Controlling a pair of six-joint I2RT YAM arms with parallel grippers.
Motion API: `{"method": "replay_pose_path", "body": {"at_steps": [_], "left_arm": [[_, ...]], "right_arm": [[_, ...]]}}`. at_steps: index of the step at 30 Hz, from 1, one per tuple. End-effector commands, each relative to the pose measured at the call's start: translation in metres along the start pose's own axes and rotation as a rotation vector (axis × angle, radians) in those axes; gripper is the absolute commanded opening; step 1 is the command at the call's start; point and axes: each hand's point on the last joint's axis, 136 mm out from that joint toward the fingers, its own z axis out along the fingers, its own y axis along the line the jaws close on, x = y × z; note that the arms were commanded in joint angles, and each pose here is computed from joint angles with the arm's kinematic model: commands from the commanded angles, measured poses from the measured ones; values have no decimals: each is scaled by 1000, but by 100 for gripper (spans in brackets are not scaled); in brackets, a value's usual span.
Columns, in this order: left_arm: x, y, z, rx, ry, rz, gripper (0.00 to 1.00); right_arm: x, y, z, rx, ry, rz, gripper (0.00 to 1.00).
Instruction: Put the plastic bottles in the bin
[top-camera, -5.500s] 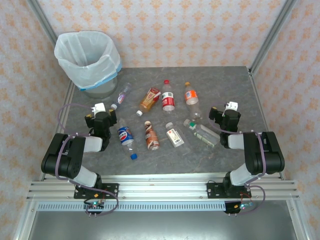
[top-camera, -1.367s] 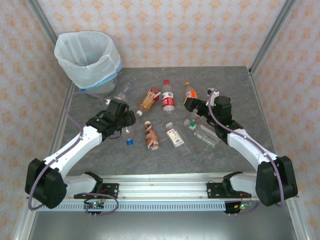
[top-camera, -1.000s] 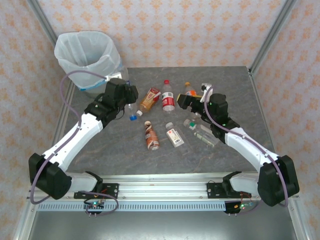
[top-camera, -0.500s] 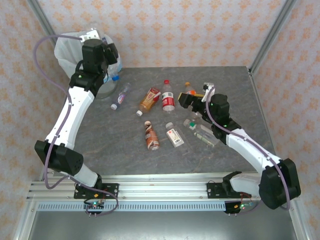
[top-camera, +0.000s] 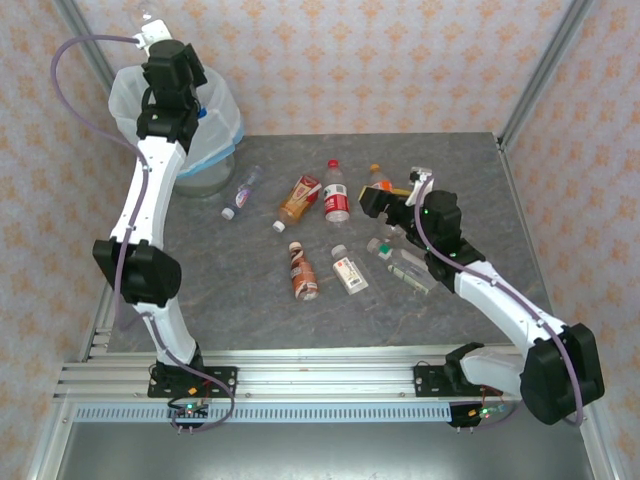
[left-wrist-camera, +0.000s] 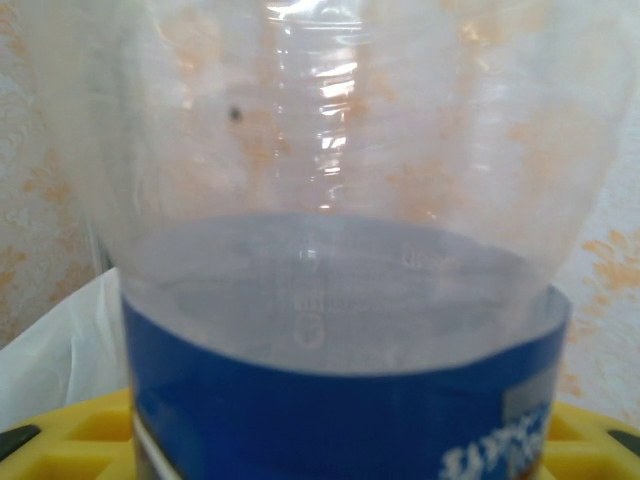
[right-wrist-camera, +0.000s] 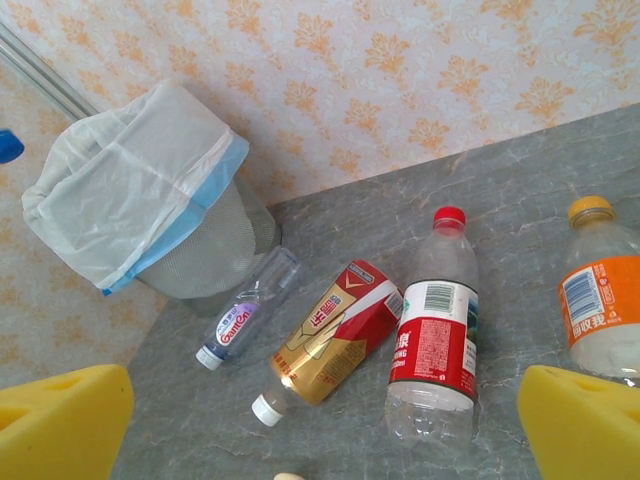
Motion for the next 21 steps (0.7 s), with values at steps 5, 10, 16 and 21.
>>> {"method": "replay_pose_path", "body": {"at_steps": [5, 10, 16, 21], "left_arm": [[-9, 20, 41, -114, -10, 4, 55], [19, 28, 67, -146, 38, 35, 55], [72, 41, 87, -177, 163, 49, 56], [108, 42, 96, -160, 262, 64, 60]], "right_arm": [[8, -8, -12, 37, -8, -13, 99], [13, -12, -15, 51, 1, -8, 99], [12, -13, -15, 56, 0, -10, 99], [10, -11, -15, 52, 0, -11, 99]]}}
